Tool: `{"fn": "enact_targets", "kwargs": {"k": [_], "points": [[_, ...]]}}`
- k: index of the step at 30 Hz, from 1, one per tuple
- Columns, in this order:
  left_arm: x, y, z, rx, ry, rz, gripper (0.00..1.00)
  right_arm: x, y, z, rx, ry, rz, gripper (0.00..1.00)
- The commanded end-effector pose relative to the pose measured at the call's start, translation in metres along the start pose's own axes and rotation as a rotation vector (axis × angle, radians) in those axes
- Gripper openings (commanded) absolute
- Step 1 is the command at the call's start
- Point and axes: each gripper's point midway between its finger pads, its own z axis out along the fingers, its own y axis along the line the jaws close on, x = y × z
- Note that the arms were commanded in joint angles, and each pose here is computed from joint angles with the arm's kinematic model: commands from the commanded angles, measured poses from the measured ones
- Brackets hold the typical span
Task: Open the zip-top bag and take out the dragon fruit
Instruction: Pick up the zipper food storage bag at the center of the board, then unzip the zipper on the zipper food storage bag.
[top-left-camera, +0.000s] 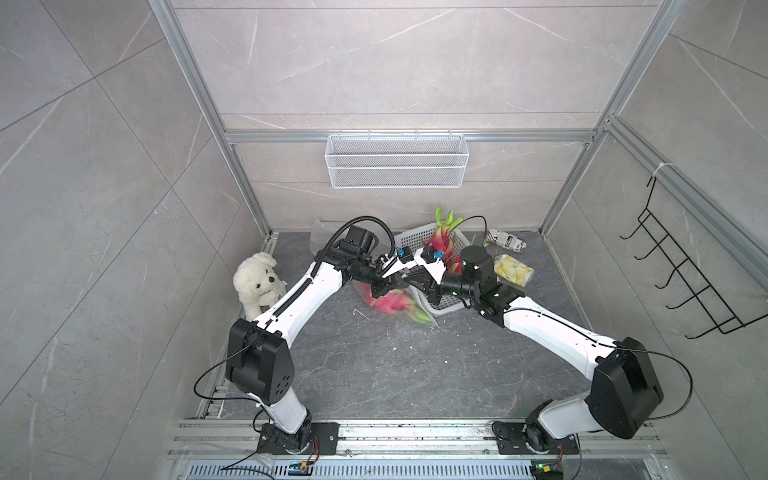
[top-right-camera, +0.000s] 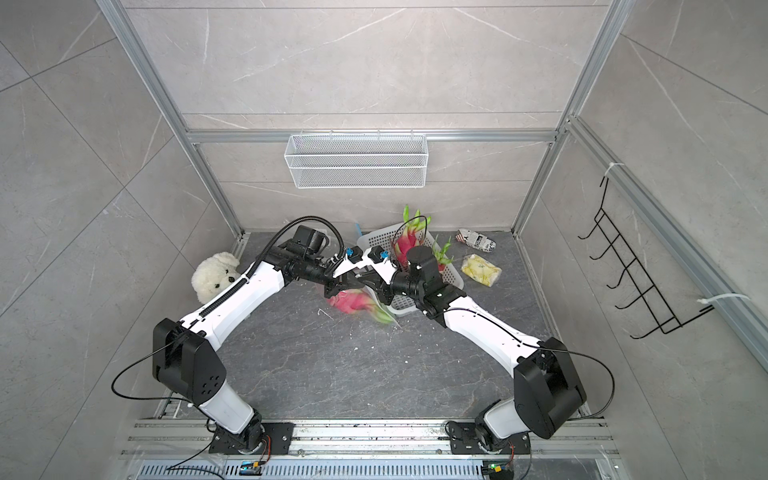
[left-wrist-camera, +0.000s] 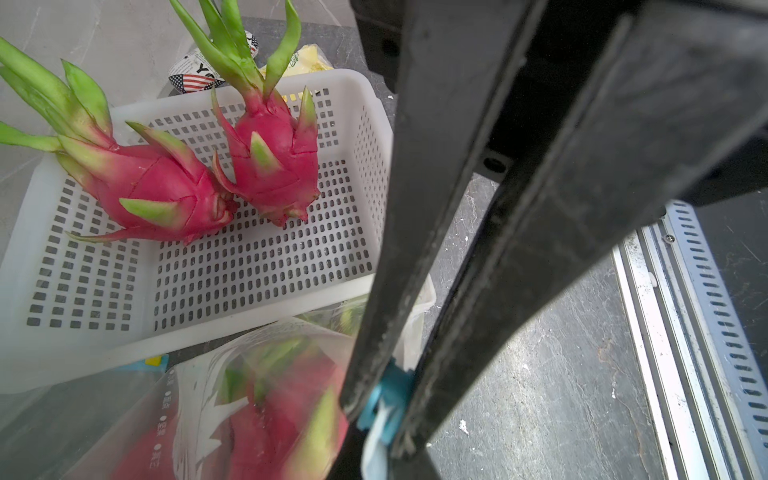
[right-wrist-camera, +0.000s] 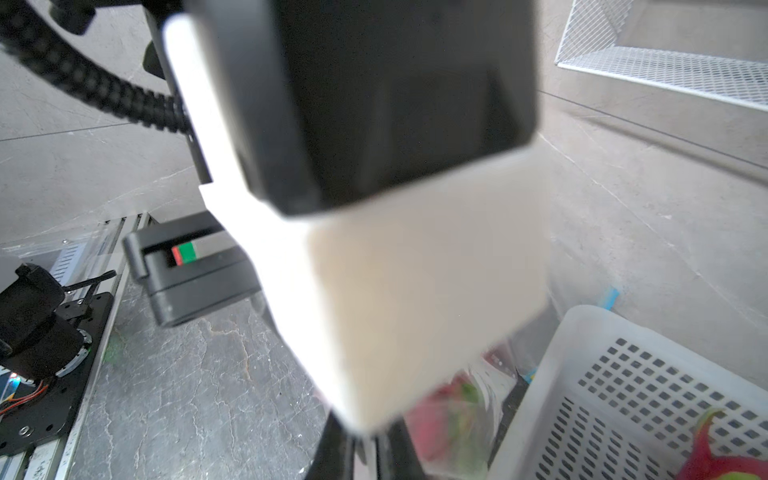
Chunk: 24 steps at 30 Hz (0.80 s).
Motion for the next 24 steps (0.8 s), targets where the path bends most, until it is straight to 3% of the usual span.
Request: {"fn": "enact_targets", "kwargs": {"k": [1,24], "points": [[-0.055,0.007,-0.041,-0.101,-0.15,0.116,0.0,0.038,0.004,-0.001,0.007,0.101,0.082,0.02],[-0.064,0.021,-0.103,-0.257,-0.284,0.108,0.0,0.078,0.01,0.004,0.012,0.227,0.114,0.04]]}}
